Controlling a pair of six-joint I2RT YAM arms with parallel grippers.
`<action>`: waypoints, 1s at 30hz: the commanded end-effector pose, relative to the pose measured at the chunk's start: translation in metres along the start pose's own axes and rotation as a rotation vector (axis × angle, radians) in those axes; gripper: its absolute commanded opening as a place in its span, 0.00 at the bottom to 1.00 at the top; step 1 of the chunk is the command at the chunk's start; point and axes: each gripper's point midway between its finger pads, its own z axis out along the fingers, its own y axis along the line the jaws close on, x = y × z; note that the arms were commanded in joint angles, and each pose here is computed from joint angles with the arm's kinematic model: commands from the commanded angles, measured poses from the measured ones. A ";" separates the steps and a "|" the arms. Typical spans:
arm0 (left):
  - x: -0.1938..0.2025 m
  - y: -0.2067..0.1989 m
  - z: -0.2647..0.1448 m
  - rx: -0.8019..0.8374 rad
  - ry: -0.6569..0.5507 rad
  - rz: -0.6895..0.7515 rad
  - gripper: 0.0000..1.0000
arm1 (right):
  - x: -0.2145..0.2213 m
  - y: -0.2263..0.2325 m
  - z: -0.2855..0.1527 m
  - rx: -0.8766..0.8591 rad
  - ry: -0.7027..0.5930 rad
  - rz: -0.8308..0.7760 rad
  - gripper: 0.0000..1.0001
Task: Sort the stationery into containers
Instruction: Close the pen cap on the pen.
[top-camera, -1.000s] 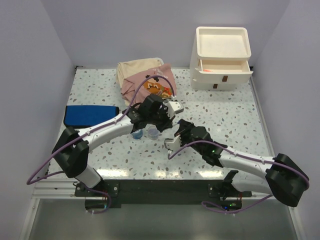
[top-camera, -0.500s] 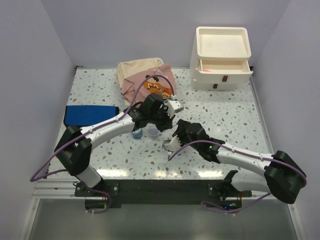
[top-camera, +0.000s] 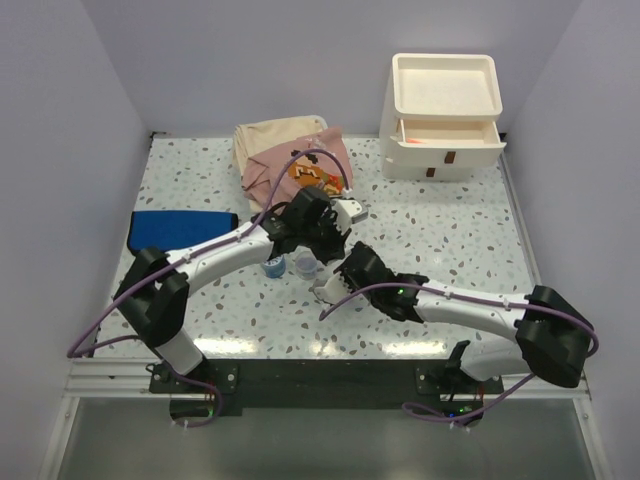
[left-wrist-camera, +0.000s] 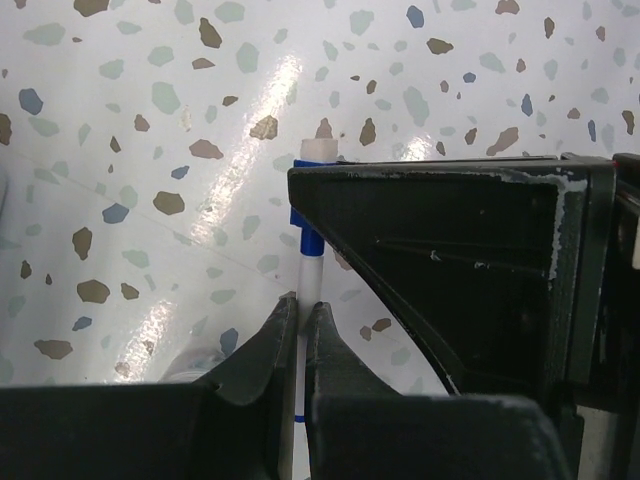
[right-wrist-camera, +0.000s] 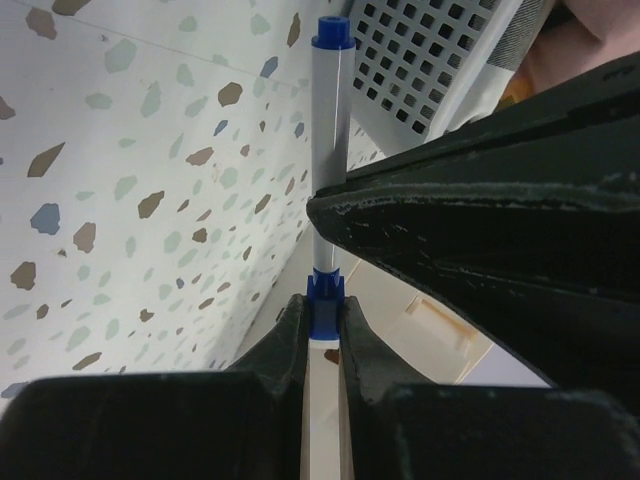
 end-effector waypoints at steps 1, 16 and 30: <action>-0.087 0.012 -0.002 -0.051 -0.258 0.057 0.00 | -0.039 -0.027 -0.007 0.052 -0.113 0.044 0.00; -0.079 0.012 -0.010 -0.048 -0.237 0.073 0.00 | -0.039 -0.028 -0.013 0.056 -0.119 0.138 0.00; -0.077 0.007 -0.021 -0.028 -0.184 0.090 0.00 | -0.026 -0.033 -0.025 0.042 -0.098 0.163 0.00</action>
